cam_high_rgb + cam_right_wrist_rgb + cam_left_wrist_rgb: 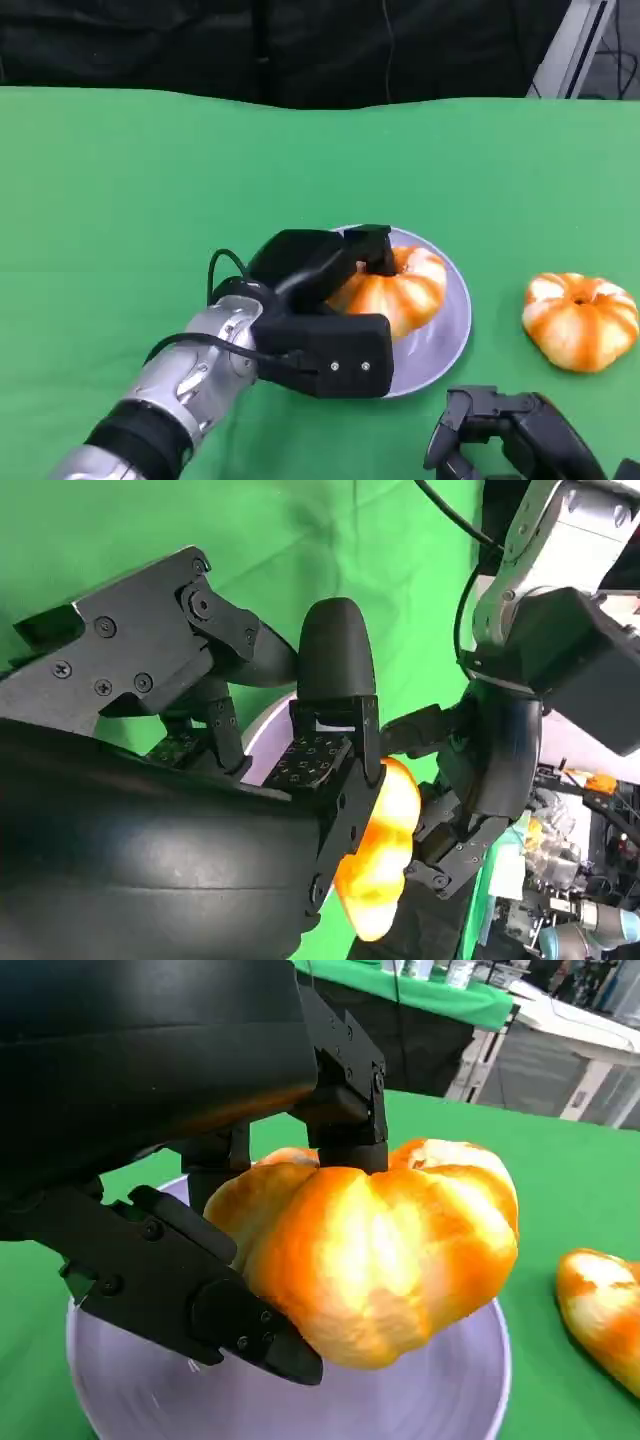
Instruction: Grasp the bread from the table and place it into the plate.
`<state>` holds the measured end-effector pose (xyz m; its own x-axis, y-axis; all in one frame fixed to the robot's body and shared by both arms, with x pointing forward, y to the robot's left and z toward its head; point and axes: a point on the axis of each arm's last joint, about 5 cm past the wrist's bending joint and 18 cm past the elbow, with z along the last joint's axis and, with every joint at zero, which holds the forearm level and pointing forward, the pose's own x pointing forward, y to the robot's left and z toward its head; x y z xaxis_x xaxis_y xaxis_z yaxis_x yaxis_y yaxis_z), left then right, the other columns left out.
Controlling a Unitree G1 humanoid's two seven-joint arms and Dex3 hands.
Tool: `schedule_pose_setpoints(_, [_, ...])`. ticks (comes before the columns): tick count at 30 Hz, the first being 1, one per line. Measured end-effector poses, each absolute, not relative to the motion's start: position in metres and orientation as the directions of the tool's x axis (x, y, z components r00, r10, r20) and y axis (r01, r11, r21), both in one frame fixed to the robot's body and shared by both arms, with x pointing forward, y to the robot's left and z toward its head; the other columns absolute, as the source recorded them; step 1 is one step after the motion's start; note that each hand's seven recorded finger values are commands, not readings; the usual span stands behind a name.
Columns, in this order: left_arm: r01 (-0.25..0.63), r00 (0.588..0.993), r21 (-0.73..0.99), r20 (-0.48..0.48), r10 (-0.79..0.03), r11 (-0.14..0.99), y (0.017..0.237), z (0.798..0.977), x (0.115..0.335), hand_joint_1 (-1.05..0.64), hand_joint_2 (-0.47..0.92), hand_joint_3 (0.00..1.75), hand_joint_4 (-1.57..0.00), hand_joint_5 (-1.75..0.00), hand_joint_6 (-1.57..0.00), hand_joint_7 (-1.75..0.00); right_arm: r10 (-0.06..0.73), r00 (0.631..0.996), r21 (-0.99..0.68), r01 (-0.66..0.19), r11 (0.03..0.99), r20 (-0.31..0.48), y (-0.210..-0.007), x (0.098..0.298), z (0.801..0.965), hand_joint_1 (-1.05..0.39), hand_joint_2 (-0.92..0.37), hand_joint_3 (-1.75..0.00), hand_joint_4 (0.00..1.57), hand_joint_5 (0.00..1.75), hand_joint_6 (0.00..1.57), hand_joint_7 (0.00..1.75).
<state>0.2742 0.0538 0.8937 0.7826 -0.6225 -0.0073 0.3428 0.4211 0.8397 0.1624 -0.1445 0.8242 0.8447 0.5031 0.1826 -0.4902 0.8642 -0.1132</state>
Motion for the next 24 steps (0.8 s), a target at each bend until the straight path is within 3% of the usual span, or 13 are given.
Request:
schedule_pose_setpoints(3, [0.357,0.782,0.842,-0.032,-0.623,0.405,0.057,0.890,0.276,-0.17,0.78,0.00,-0.64,-1.31,-0.70,-1.05,0.503,0.845,-0.113,-0.490,0.864,0.183,-0.144,0.162,0.824,-0.11,-0.58,-1.03,0.85,1.41,0.88,1.15])
schedule_pose_setpoints(5, [0.362,0.781,0.842,-0.041,-0.623,0.399,0.059,0.888,0.276,-0.20,0.78,0.00,-0.77,-0.92,-0.94,-0.44,0.503,0.845,-0.113,-0.490,0.864,0.183,-0.145,0.162,0.824,-0.11,-0.58,-1.02,0.85,1.40,0.88,1.14])
schedule_pose_setpoints(6, [0.365,0.781,0.843,-0.046,-0.623,0.395,0.060,0.888,0.276,-0.20,0.78,0.00,-0.81,-0.81,-1.02,-0.24,0.503,0.845,-0.113,-0.490,0.864,0.183,-0.144,0.162,0.824,-0.11,-0.58,-1.01,0.85,1.40,0.88,1.14])
schedule_pose_setpoints(7, [0.369,0.780,0.844,-0.053,-0.624,0.390,0.061,0.888,0.277,-0.21,0.78,0.00,-0.82,-0.77,-1.06,-0.17,0.503,0.845,-0.113,-0.490,0.864,0.183,-0.144,0.162,0.824,-0.11,-0.58,-1.01,0.85,1.40,0.88,1.14])
schedule_pose_setpoints(14, [0.376,0.779,0.845,-0.067,-0.623,0.379,0.062,0.887,0.278,-0.21,0.78,0.00,-0.84,-0.73,-1.10,-0.07,0.503,0.845,-0.113,-0.490,0.864,0.183,-0.144,0.162,0.824,-0.11,-0.59,-0.99,0.86,1.39,0.88,1.13])
schedule_pose_setpoints(16, [0.378,0.778,0.846,-0.070,-0.624,0.376,0.063,0.887,0.278,-0.48,0.89,0.05,-0.72,-0.22,-0.75,-0.01,0.503,0.845,-0.113,-0.490,0.864,0.183,-0.144,0.162,0.824,-0.12,-0.58,-1.00,0.86,1.41,0.89,1.14])
schedule_pose_setpoints(17, [0.384,0.775,0.846,-0.078,-0.627,0.369,0.063,0.887,0.279,-0.53,0.91,0.06,-0.70,-0.14,-0.69,-0.01,0.503,0.845,-0.113,-0.490,0.864,0.183,-0.144,0.162,0.824,-0.12,-0.58,-1.01,0.86,1.42,0.89,1.15])
schedule_pose_setpoints(19, [0.395,0.771,0.848,-0.097,-0.629,0.353,0.065,0.886,0.281,-0.61,0.92,0.16,-0.61,-0.03,-0.57,0.00,0.503,0.845,-0.113,-0.490,0.864,0.182,-0.145,0.162,0.824,-0.13,-0.58,-1.01,0.85,1.42,0.88,1.15])
schedule_pose_setpoints(24, [0.416,0.757,0.849,-0.124,-0.641,0.326,0.068,0.887,0.283,-0.63,0.92,0.19,-0.59,0.00,-0.54,0.00,0.503,0.845,-0.113,-0.490,0.864,0.182,-0.145,0.162,0.824,-0.13,-0.58,-1.01,0.85,1.43,0.88,1.15])
